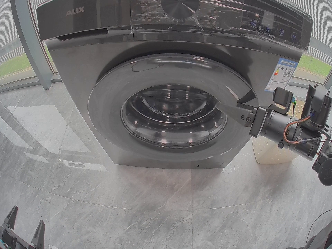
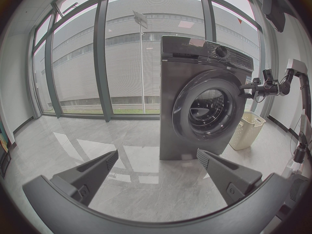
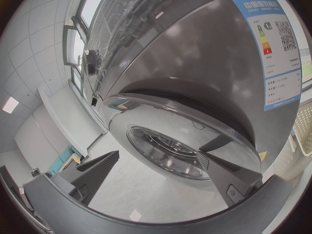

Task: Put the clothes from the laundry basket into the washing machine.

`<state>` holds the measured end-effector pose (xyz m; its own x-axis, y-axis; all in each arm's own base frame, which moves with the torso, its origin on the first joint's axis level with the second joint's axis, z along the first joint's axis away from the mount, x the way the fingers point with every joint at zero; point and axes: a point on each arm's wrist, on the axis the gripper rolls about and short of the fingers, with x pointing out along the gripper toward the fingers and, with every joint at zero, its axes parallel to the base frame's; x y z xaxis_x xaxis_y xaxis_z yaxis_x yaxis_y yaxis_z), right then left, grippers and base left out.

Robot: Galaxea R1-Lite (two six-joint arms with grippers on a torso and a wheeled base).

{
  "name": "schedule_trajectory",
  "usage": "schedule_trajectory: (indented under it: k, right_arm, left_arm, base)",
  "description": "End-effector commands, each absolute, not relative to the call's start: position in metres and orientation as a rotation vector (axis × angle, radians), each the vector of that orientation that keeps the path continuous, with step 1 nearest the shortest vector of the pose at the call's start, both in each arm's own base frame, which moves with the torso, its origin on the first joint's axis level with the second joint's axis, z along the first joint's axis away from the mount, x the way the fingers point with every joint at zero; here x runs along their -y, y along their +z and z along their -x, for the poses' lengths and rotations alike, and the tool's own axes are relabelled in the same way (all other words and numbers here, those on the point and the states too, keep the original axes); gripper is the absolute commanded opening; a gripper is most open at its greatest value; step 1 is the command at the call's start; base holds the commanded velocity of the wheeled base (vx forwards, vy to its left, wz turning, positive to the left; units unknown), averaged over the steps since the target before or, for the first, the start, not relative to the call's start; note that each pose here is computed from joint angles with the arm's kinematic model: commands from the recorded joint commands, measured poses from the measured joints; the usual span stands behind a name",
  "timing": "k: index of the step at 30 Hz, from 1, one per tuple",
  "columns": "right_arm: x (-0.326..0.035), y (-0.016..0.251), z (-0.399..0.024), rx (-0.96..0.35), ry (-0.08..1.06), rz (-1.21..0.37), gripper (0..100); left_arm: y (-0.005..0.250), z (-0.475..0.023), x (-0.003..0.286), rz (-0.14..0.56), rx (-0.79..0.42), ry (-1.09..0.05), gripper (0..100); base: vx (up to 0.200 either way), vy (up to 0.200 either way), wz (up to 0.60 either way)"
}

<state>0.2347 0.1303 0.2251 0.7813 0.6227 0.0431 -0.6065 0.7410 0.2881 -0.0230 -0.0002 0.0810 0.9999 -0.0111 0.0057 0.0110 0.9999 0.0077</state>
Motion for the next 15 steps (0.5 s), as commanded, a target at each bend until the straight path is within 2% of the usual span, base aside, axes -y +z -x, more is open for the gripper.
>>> schedule_trajectory:
  k: [1, 15]
  right_arm:
    - [-0.128, 0.229, -0.234, -0.032, 0.664, -0.297, 100]
    - [-0.136, 0.234, -0.245, -0.001, 0.606, -0.297, 100]
  left_arm:
    - [0.076, 0.022, 0.0, -0.008, -0.001, -0.011, 100]
    - [0.076, 0.022, 0.0, -0.008, -0.001, -0.011, 100]
  base:
    - [0.0, 0.0, 0.0]
    - [0.0, 0.0, 0.0]
